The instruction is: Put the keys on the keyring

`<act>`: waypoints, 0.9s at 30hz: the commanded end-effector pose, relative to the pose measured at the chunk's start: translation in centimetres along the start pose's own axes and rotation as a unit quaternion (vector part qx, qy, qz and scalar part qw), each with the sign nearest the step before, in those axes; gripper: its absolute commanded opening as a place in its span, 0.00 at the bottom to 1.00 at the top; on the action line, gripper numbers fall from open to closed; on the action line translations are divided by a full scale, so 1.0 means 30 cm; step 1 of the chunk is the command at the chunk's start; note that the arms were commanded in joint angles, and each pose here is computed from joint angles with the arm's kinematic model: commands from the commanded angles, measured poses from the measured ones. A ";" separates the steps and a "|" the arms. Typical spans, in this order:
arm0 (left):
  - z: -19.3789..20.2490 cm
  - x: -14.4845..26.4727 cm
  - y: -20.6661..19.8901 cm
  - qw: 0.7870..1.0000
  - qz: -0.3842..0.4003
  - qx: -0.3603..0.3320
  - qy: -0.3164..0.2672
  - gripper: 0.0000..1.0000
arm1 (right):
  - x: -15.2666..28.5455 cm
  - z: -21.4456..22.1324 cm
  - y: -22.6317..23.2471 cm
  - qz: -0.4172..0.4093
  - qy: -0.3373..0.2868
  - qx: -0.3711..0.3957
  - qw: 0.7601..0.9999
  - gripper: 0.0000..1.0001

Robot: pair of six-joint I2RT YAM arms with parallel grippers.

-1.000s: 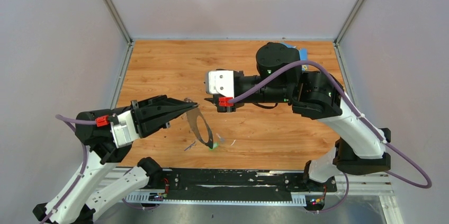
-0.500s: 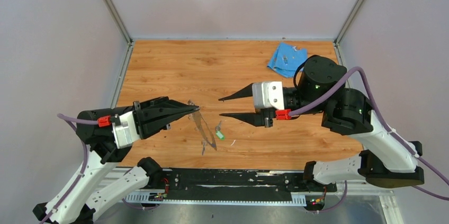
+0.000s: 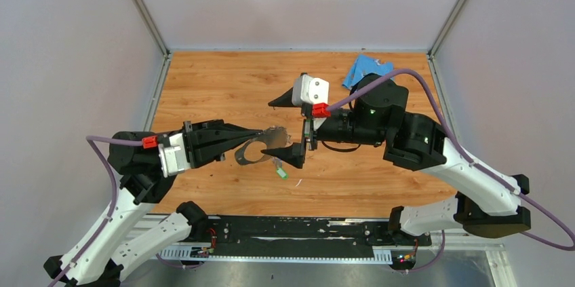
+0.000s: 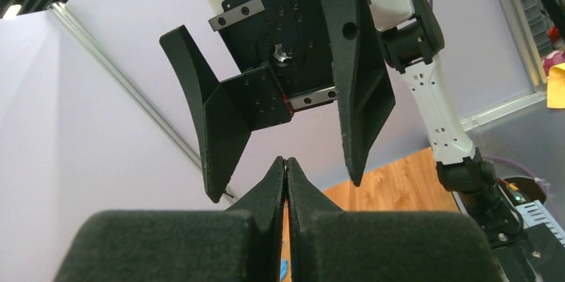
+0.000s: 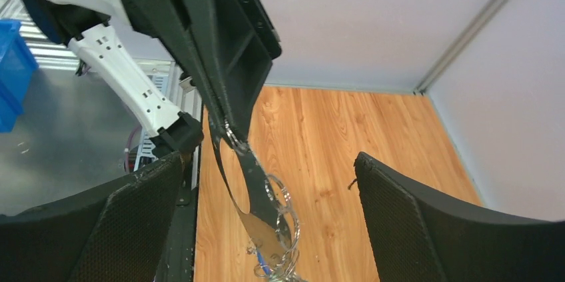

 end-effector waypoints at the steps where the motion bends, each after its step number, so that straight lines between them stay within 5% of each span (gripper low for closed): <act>1: 0.001 0.003 0.042 0.999 -0.027 -0.026 0.006 0.00 | -0.007 0.039 -0.063 0.067 0.032 -0.076 0.994 1.00; 5: 0.031 0.011 0.053 0.999 -0.036 -0.033 0.020 0.00 | -0.026 0.086 -0.044 0.059 0.051 -0.086 0.993 1.00; 9: 0.028 0.006 -0.025 0.999 0.034 -0.009 0.017 0.00 | -0.025 0.113 -0.004 0.018 0.046 -0.029 0.998 0.99; 15: 0.019 0.009 -0.122 0.991 0.120 0.053 0.022 0.00 | 0.013 0.047 0.087 -0.076 -0.018 0.071 0.994 0.73; 21: 0.015 0.008 -0.152 0.984 0.156 0.084 0.031 0.00 | 0.008 0.092 0.098 -0.089 -0.002 0.098 0.991 0.97; 27: 0.072 0.020 -0.014 0.999 0.005 0.035 0.042 0.00 | 0.077 0.128 -0.027 0.047 0.077 -0.005 0.996 1.00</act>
Point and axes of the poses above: each gripper's point midway between its finger pads, its own x axis back along the fingers, its own y axis along the line the jaws close on, z = x × y, the point moved 1 cm from there along x, back along the fingers, and after that the axes turned 8 degrees about x, right-handed, at the moved point
